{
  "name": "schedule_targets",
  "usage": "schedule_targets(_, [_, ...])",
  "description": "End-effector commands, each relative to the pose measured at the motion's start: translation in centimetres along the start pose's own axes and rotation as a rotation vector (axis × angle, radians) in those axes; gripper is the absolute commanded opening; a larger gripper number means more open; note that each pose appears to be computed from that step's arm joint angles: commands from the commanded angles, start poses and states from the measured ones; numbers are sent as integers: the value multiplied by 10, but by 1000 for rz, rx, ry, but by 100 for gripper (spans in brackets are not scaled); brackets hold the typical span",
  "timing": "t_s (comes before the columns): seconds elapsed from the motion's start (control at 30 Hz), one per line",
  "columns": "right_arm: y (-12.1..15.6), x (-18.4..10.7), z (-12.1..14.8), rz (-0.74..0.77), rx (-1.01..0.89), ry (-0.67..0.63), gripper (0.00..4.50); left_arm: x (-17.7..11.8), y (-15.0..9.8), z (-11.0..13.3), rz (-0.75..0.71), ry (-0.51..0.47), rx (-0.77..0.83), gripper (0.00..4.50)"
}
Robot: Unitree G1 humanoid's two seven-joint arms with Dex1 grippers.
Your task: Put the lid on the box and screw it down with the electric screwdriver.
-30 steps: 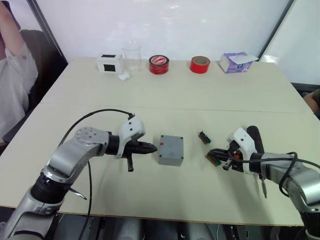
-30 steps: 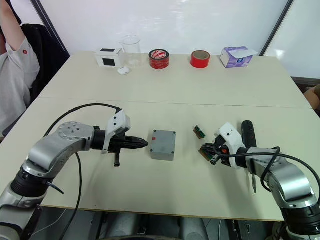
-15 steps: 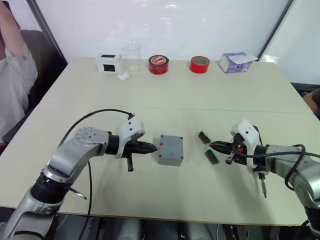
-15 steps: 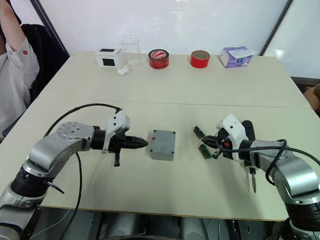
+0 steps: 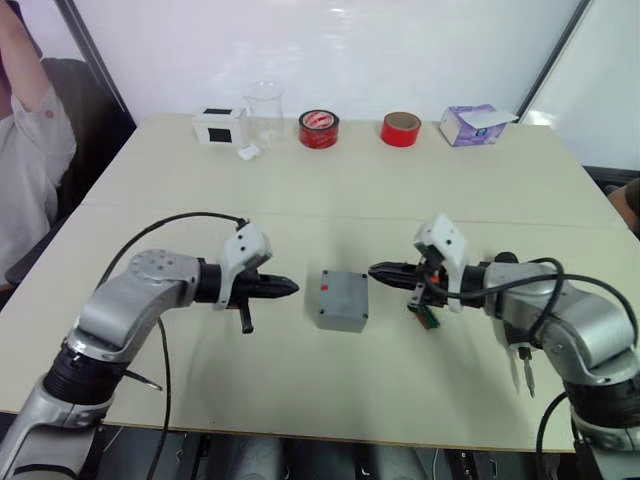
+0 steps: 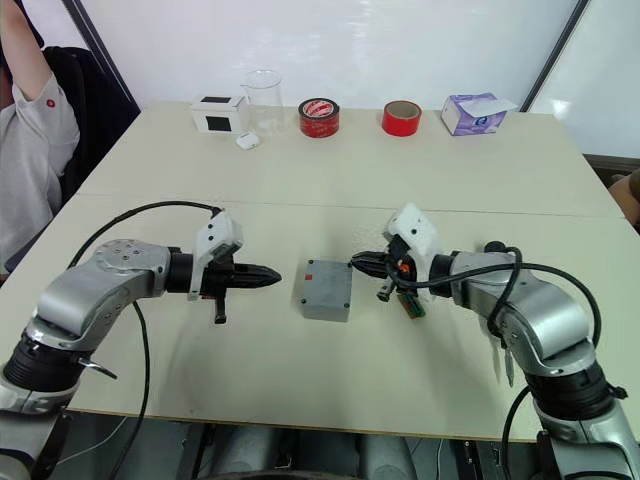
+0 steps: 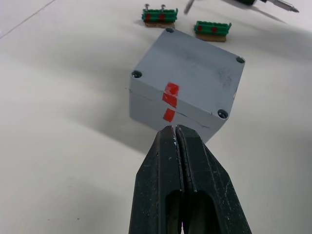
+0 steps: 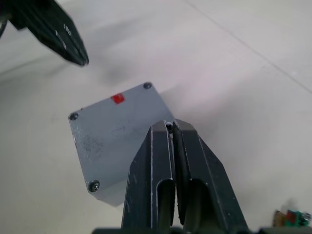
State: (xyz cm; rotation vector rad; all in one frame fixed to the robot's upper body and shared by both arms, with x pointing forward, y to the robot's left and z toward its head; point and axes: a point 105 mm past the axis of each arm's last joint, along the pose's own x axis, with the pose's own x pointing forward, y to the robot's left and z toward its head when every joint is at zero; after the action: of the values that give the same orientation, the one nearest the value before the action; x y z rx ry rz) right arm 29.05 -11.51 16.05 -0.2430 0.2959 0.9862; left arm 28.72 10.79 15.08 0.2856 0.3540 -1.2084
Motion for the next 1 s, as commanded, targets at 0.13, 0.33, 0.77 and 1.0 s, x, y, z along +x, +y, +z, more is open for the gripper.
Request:
schedule_targets(0.13, [-2,10,8,11,-46,-33,5,-3,-5,11,18,-45,9,0])
schedule_targets(0.33, [-5,12,3,11,-56,-16,5,-3,-6,10,21,-45,2,0])
schedule_targets(0.77, [-10,5,0,-12,-43,-5,5,1,-8,10,13,-43,2,0])
schedule_targets(1.0, [-10,5,-1,-14,-39,-3,5,3,-8,10,8,-43,5,0])
